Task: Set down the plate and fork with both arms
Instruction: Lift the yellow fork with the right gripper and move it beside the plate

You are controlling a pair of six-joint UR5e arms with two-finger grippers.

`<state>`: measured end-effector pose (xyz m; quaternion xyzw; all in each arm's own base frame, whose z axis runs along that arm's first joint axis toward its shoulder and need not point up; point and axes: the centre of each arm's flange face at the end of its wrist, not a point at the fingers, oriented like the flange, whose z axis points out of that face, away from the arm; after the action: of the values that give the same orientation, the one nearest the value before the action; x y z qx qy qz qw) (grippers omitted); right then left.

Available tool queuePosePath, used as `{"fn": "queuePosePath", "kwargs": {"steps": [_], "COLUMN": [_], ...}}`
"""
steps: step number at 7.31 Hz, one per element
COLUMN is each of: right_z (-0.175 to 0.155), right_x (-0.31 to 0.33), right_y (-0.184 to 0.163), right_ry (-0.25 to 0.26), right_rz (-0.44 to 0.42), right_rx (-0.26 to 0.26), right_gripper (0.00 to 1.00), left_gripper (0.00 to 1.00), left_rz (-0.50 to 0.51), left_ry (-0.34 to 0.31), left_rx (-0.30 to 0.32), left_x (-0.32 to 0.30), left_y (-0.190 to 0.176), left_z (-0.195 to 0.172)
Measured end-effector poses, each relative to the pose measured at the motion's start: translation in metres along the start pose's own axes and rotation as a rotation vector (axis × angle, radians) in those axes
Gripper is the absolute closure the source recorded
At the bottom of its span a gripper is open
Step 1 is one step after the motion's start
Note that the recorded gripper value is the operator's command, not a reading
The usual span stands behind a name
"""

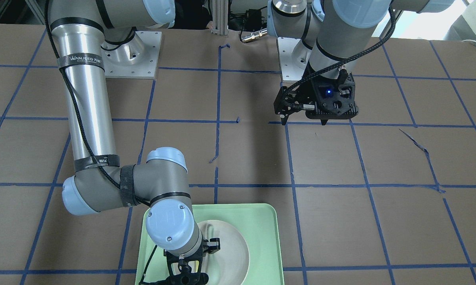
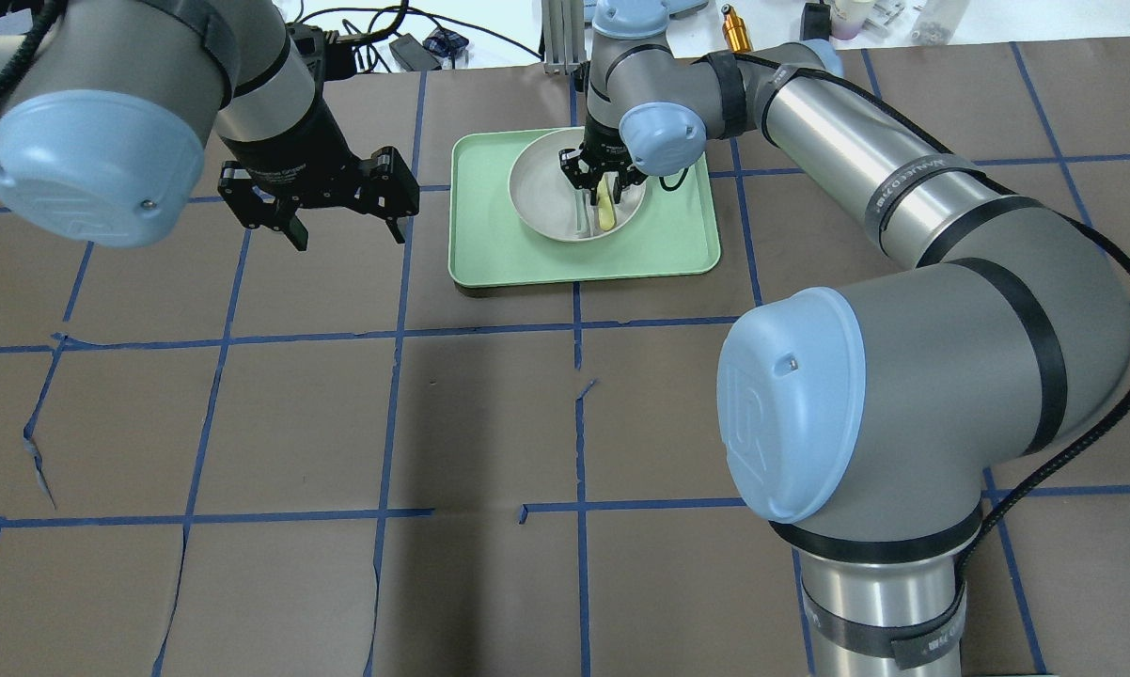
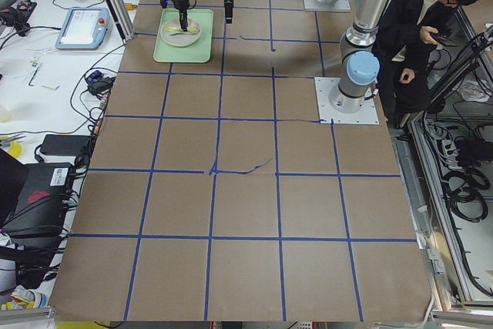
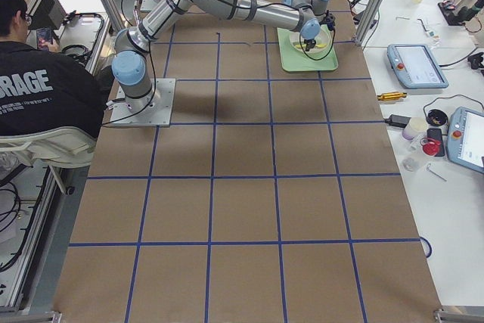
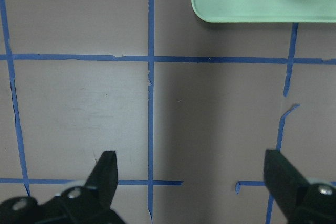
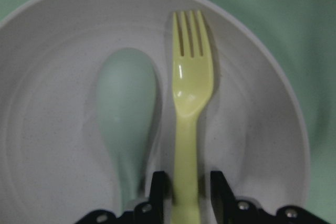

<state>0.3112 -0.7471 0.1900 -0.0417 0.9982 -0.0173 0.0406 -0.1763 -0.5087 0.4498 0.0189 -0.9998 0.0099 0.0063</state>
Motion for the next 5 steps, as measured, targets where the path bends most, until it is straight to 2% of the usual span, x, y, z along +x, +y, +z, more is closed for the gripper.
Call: {"fn": "queuePosePath", "kwargs": {"steps": [1, 2, 3, 4, 5], "right_z": [-0.0012, -0.0011, -0.0004, 0.0007, 0.0005], "right_x": [-0.0001, -0.0003, -0.0003, 0.0001, 0.0005], "right_y": [0.0000, 0.0002, 0.0006, 0.0012, 0.0019], "right_ry": [-0.001, -0.002, -0.002, -0.002, -0.001], "right_rz": [0.000, 0.000, 0.000, 0.000, 0.001], "right_rx": [0.001, 0.001, -0.001, -0.003, -0.004], "right_gripper": [0.63, 0.75, 0.91, 1.00, 1.00], "left_gripper": [0.00, 0.00, 0.00, 0.00, 0.00], "left_rz": [0.000, 0.000, 0.000, 0.000, 0.000], "left_ry": [0.000, 0.000, 0.000, 0.000, 0.000], "left_rx": [0.001, 0.001, 0.002, 0.003, 0.003], "left_x": [-0.0001, 0.0000, 0.0000, 0.0000, -0.0001], "left_y": [0.0001, 0.0002, 0.0002, 0.0002, 0.0003], "left_z": [-0.0003, -0.0006, -0.0009, -0.0015, -0.0016]}}
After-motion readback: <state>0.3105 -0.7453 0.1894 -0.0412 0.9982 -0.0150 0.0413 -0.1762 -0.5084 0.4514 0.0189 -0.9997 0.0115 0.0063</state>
